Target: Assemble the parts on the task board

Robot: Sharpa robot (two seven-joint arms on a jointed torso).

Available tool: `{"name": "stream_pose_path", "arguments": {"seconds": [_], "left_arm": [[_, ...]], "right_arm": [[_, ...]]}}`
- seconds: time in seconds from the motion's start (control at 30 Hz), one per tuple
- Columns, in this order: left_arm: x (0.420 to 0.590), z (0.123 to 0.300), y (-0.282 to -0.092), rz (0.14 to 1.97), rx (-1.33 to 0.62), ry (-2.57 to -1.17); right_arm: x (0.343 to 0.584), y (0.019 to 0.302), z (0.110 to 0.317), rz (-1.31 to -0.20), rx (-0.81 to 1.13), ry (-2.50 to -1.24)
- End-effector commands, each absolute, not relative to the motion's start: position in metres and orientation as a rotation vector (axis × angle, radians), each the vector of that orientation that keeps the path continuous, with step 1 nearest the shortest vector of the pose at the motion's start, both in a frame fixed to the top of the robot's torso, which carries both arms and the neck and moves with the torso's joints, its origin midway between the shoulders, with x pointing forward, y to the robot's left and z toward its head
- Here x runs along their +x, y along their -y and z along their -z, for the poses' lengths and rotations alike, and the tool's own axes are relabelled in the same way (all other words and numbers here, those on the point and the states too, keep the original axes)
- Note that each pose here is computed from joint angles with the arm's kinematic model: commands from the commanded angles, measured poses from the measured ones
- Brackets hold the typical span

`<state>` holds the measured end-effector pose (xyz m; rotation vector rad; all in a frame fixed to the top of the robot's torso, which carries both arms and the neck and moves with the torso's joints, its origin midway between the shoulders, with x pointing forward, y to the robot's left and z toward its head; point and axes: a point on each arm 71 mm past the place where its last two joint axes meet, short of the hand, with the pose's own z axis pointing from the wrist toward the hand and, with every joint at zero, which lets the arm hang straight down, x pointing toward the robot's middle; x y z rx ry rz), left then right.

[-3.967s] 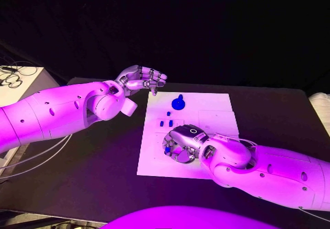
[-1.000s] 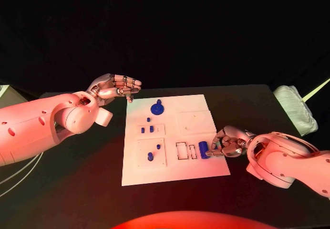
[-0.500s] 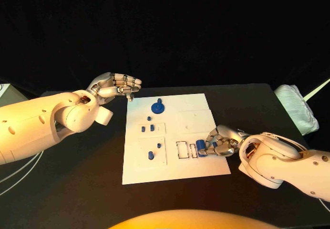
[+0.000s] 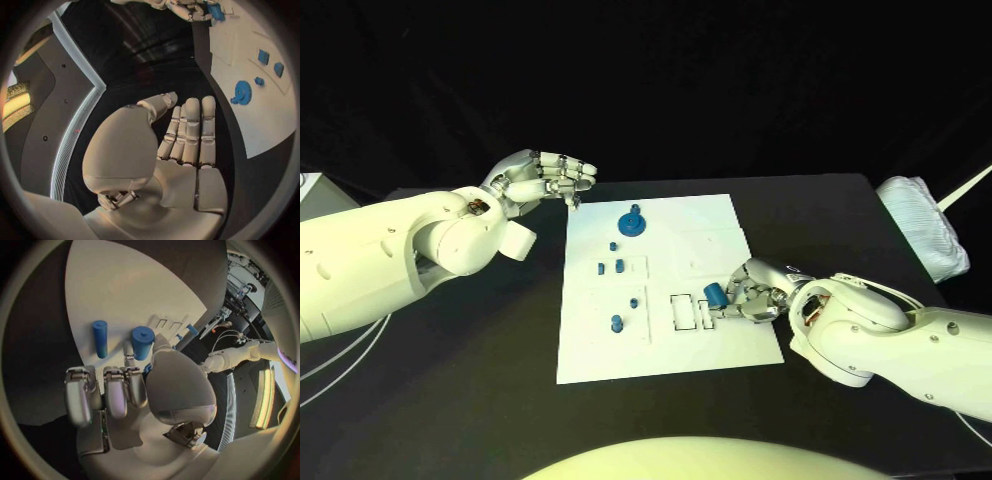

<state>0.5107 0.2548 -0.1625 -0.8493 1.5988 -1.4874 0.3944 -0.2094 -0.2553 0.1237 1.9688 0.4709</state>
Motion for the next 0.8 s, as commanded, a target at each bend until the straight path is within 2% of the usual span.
{"name": "stream_pose_path", "arguments": {"seconds": [0.03,0.4,0.53,0.8], "left_arm": [[0.51,0.162,-0.253,1.508,-0.849,-1.608],[0.509,0.162,-0.253,1.509,-0.849,-1.613],[0.509,0.162,-0.253,1.509,-0.85,-1.616],[0.509,0.163,-0.253,1.509,-0.851,-1.623]], "right_arm": [[0.391,0.21,0.265,-0.435,0.081,-2.014],[0.391,0.209,0.265,-0.439,0.096,-2.001],[0.391,0.211,0.264,-0.458,0.169,-1.991],[0.39,0.213,0.253,-0.536,0.336,-1.882]]}}
